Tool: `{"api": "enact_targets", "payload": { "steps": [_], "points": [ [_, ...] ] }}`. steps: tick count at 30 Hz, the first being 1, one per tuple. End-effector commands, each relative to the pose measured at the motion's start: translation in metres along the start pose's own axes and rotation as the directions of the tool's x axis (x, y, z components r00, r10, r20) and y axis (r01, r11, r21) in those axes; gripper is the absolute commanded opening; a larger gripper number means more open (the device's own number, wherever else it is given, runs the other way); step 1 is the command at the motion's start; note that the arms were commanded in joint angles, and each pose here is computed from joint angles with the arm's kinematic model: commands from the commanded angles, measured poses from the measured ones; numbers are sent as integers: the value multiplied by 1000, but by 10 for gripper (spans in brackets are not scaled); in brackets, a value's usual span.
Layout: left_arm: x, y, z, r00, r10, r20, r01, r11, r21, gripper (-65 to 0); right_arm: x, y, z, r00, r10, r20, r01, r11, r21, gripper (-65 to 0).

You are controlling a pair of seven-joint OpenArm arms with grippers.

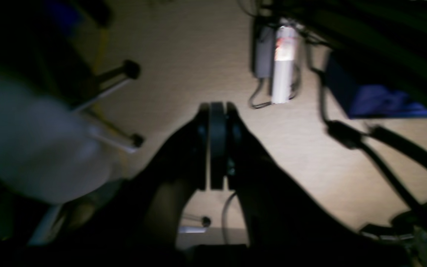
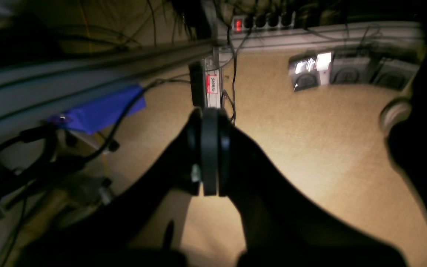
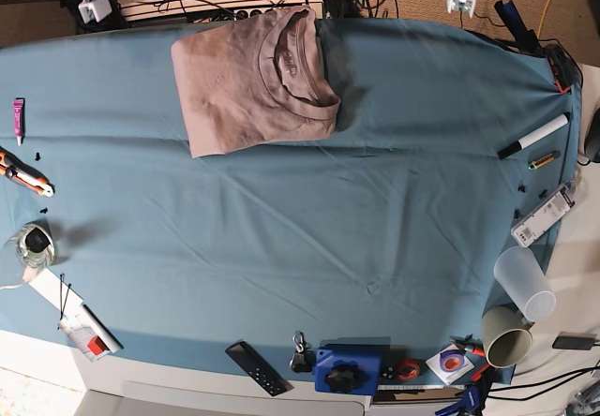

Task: Fold the T-shirt properly

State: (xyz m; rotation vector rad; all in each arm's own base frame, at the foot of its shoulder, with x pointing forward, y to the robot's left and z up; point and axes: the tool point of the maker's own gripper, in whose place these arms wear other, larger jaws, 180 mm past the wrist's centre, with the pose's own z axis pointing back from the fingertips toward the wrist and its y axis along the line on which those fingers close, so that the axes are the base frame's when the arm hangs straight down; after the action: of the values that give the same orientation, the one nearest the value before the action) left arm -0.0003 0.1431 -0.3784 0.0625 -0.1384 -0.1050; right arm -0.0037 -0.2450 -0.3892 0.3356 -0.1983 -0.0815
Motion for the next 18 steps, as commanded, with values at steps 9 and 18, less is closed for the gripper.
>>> {"api": "enact_targets", "payload": {
  "steps": [9, 18],
  "points": [
    [-10, -5, 0, 1000, 8, 6, -8, 1000, -24, -650, -38, -23, -13, 987, -131, -95, 132, 991, 10, -650],
    [-66, -9, -52, 987, 8, -161, -14, 999, -35, -650, -64, -30, -24, 963, -56, -265, 51, 998, -26, -650]
  ]
}}
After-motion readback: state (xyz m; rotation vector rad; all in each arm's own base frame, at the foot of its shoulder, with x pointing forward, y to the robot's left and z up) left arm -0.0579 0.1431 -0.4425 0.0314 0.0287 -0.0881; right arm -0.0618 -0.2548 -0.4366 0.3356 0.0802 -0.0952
